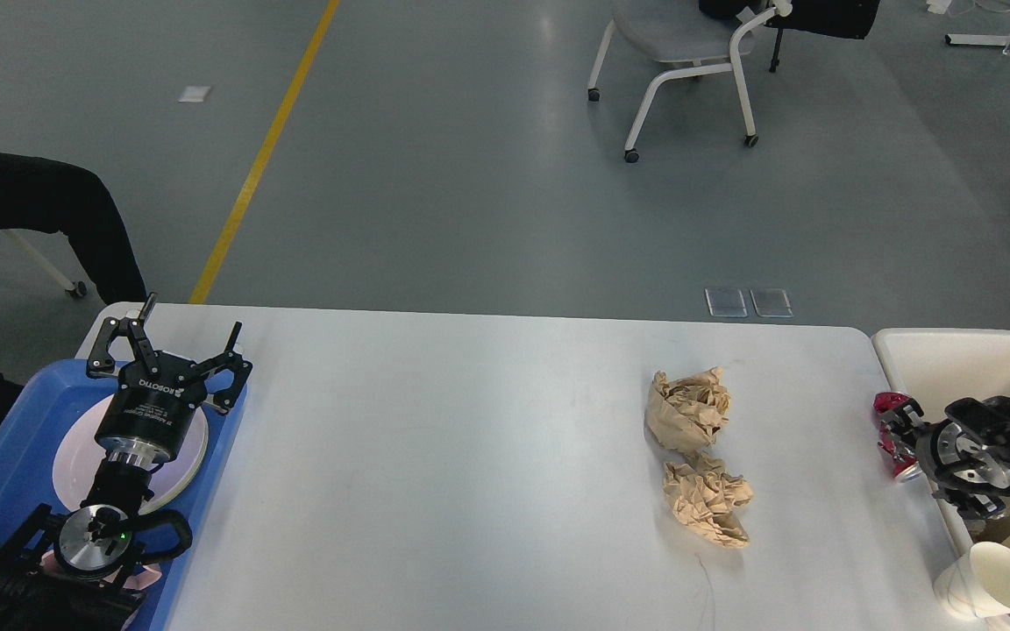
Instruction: Tidy desktop
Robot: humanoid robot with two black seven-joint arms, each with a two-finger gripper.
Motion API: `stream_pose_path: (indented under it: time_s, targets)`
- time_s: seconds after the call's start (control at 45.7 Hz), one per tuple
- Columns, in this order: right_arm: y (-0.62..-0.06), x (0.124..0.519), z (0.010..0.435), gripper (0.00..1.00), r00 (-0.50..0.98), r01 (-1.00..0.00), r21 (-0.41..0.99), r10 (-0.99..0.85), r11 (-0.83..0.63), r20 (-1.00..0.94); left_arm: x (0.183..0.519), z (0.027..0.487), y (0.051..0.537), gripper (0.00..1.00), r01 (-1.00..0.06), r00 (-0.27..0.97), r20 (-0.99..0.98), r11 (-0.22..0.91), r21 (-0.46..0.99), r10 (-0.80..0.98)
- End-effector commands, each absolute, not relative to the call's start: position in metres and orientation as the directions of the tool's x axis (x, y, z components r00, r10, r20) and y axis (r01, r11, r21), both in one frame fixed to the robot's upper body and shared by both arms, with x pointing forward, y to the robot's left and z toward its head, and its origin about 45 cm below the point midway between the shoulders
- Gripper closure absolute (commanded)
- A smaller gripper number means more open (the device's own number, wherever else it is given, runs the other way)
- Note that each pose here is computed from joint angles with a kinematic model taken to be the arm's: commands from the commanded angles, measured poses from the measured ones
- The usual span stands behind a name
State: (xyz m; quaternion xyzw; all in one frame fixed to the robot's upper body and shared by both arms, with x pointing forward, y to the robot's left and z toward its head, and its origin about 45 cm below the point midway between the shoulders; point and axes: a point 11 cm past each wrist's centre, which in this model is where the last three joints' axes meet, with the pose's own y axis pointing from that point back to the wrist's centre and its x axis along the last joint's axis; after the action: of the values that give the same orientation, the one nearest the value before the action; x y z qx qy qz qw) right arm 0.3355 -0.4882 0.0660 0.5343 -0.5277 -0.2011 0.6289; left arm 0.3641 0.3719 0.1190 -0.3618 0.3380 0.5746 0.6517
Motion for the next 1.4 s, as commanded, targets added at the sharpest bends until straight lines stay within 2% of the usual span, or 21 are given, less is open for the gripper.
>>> stream_pose_path:
  time_s: [0.0, 0.109, 0.197, 0.219, 0.679, 0.766, 0.942, 1.182, 1.379]
  targets:
    - [-0.488, 0.335, 0.064, 0.45, 0.353, -0.314, 0.877, -0.813, 0.362, 0.462, 0.364, 0.119, 0.372, 0.04, -0.993, 0.111, -0.856, 0.079, -0.083, 0.504]
    - [-0.484, 0.334, 0.061, 0.65, 0.358, -0.309, 0.88, -0.814, 0.36, 0.459, 0.364, 0.119, 0.372, 0.04, -0.993, 0.111, -0.856, 0.079, -0.083, 0.504]
    - [-0.485, 0.332, 0.061, 0.95, 0.357, -0.29, 0.883, -0.814, 0.369, 0.458, 0.364, 0.119, 0.372, 0.04, -0.994, 0.111, -0.856, 0.077, -0.083, 0.504]
    - [-0.485, 0.331, 0.06, 1.0, 0.359, -0.281, 0.885, -0.815, 0.371, 0.455, 0.364, 0.119, 0.372, 0.04, -0.993, 0.111, -0.856, 0.079, -0.083, 0.504]
    - [-0.486, 0.333, 0.066, 1.0, 0.334, -0.266, 0.888, -0.828, 0.376, 0.451, 0.364, 0.119, 0.372, 0.04, -0.993, 0.111, -0.856, 0.079, -0.083, 0.504]
    - [-0.472, 0.345, 0.075, 1.0, 0.352, -0.271, 0.898, -0.833, 0.346, 0.427, 0.364, 0.119, 0.372, 0.04, -0.993, 0.111, -0.856, 0.079, -0.083, 0.504]
    - [-0.497, 0.339, 0.124, 1.0, 0.352, -0.212, 0.914, -0.846, 0.346, 0.401, 0.364, 0.119, 0.372, 0.04, -0.993, 0.111, -0.856, 0.079, -0.083, 0.504]
    - [-0.509, 0.343, 0.207, 1.0, 0.491, -0.215, 0.886, -0.739, 0.41, 0.461, 0.364, 0.119, 0.372, 0.04, -0.993, 0.113, -0.856, 0.079, -0.084, 0.504]
    - [-0.501, 0.324, 0.269, 1.0, 0.602, -0.161, 0.861, -0.643, 0.482, 0.473, 0.364, 0.119, 0.372, 0.04, -0.993, 0.113, -0.856, 0.079, -0.084, 0.504]
